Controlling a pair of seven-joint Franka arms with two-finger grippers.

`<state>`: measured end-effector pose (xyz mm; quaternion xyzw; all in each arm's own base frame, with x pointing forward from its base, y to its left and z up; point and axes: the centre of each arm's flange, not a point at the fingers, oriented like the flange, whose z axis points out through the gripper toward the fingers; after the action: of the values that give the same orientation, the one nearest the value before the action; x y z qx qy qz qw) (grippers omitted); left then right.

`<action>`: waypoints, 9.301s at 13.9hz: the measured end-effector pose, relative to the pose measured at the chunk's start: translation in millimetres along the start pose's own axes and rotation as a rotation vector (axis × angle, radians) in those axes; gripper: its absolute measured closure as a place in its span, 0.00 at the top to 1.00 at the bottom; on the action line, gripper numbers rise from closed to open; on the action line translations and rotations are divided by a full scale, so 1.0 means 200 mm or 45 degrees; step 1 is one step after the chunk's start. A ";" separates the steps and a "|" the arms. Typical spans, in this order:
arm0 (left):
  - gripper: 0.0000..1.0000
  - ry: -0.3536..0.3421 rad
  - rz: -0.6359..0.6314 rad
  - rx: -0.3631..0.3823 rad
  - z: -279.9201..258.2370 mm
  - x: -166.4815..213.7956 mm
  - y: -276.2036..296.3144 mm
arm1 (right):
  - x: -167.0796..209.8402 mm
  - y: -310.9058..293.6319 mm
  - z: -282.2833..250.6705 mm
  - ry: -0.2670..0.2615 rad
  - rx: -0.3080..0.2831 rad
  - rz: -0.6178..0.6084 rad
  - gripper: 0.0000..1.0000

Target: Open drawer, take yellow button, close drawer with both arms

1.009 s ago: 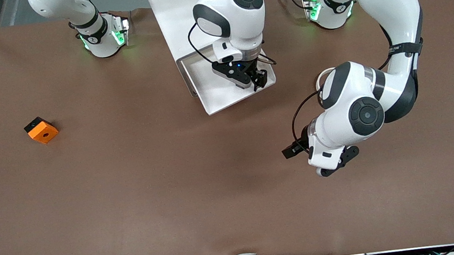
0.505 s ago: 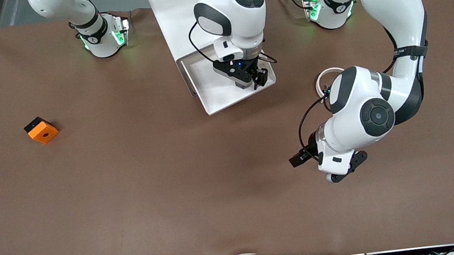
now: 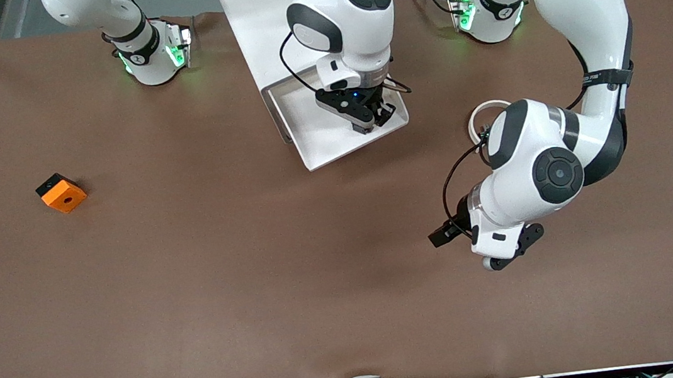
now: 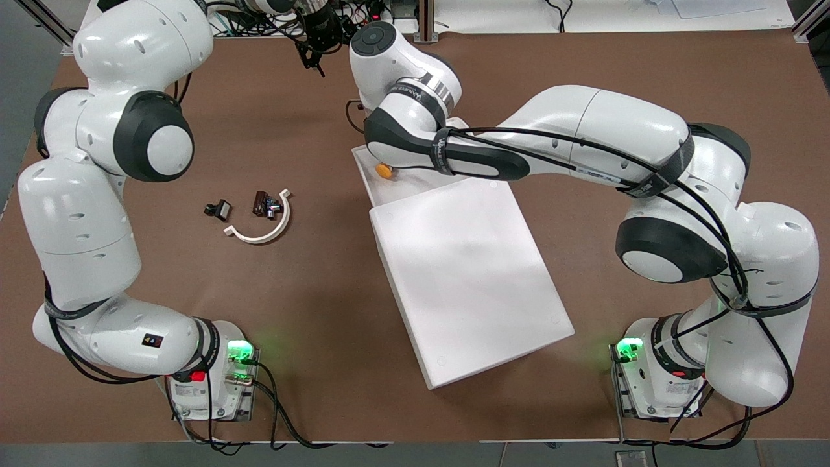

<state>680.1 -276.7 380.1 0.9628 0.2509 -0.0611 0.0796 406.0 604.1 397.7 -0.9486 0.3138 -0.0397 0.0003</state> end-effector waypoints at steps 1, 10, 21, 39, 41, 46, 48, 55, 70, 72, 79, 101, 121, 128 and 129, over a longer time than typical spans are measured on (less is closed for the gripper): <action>1.00 0.000 0.000 0.000 0.00 0.00 0.00 | 0.01 0.00 0.00 0.001 0.002 0.004 0.41; 1.00 -0.007 0.014 0.005 0.00 -0.03 0.02 | 1.11 0.36 -0.65 -0.202 0.030 -0.163 0.41; 1.00 -0.042 0.072 0.047 -0.04 -0.20 0.09 | 1.83 0.67 -0.37 -0.248 -0.004 -0.355 0.41; 1.00 -0.046 0.073 0.052 -0.03 -0.21 0.09 | 2.30 1.04 0.16 -0.284 -0.011 -0.467 0.41; 1.00 -0.047 0.074 0.053 -0.03 -0.21 0.09 | 2.31 1.06 0.18 -0.287 -0.011 -0.492 0.41; 1.00 -0.049 0.074 0.056 -0.02 -0.21 0.09 | 2.49 1.42 0.58 -0.240 0.027 -0.627 0.41; 1.00 -0.050 0.074 0.056 -0.02 -0.21 0.09 | 2.66 1.66 0.64 -0.224 0.034 -0.661 0.41; 1.00 -0.051 0.076 0.057 -0.01 -0.22 0.09 | 3.00 2.17 0.71 -0.099 -0.003 -0.705 0.41; 1.00 -0.067 0.209 0.095 0.09 -0.61 0.32 | 3.03 2.28 1.25 -0.024 -0.018 -0.698 0.41; 1.00 -0.054 0.209 0.117 0.12 -0.70 0.37 | 3.03 2.28 1.27 -0.029 -0.019 -0.696 0.46; 1.00 -0.075 0.236 0.188 0.27 -1.06 0.48 | 3.07 2.22 1.18 -0.097 -0.017 -0.710 1.00; 1.00 -0.249 0.225 0.430 0.53 -1.89 0.52 | 2.84 2.11 -0.66 -0.259 -0.056 -0.663 1.00; 1.00 -0.346 -0.043 0.350 0.47 -1.51 0.51 | 2.69 1.90 -0.97 -0.190 -0.072 -0.763 1.00; 1.00 0.082 0.015 0.283 -0.06 -0.76 0.31 | 2.51 1.94 -1.20 -0.208 -0.068 -0.793 1.00; 1.00 0.094 0.044 0.285 -0.18 -0.69 0.24 | 2.50 1.95 -1.21 -0.216 -0.069 -0.785 1.00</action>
<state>586.5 -377.3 443.6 0.9715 0.2285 -0.0520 -0.0368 555.5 -0.8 666.0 -0.9987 0.0113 0.0494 -0.0108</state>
